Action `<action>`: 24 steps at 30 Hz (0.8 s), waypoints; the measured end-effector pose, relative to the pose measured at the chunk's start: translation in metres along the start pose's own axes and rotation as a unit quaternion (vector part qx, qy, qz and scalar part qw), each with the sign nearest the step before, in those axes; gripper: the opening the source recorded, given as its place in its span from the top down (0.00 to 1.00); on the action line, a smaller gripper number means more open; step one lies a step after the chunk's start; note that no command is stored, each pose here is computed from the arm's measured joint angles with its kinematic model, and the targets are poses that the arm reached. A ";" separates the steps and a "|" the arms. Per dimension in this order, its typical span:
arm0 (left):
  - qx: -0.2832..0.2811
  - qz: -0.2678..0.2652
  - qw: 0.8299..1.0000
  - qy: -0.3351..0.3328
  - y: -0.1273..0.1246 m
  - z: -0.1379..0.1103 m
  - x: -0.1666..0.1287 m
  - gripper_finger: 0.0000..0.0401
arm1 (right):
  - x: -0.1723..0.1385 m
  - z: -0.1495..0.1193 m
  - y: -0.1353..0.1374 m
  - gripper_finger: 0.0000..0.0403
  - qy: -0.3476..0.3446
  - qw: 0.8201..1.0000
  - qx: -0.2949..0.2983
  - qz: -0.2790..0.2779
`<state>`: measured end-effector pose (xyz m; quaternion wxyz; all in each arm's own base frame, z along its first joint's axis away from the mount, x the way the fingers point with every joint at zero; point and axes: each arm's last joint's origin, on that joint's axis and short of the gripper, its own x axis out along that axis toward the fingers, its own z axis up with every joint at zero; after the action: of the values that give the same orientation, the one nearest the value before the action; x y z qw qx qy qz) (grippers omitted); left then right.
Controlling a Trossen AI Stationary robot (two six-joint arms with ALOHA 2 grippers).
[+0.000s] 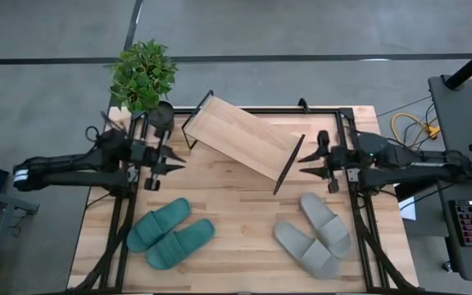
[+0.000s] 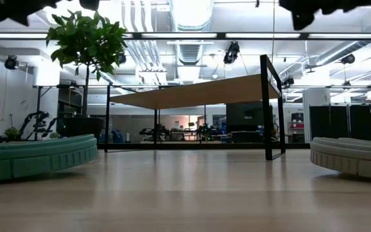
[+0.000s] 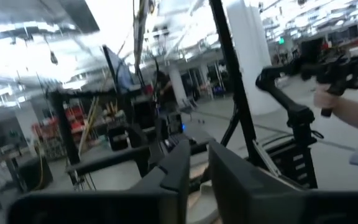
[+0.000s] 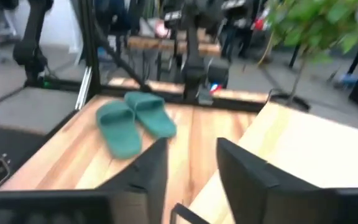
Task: Pick and place slides into the shelf
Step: Put the top right gray slide on the shelf
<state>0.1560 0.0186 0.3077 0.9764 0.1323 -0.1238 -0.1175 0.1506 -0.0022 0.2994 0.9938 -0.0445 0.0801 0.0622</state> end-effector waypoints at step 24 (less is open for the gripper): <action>-0.133 -0.003 0.989 0.067 0.004 -0.006 0.009 0.45 | 0.036 0.034 0.003 0.56 0.230 0.961 0.148 0.034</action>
<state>0.1671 0.0210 0.3047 0.9910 0.0090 -0.0405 -0.1270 0.1908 0.0082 0.3266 0.9412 0.0932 0.3166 0.0718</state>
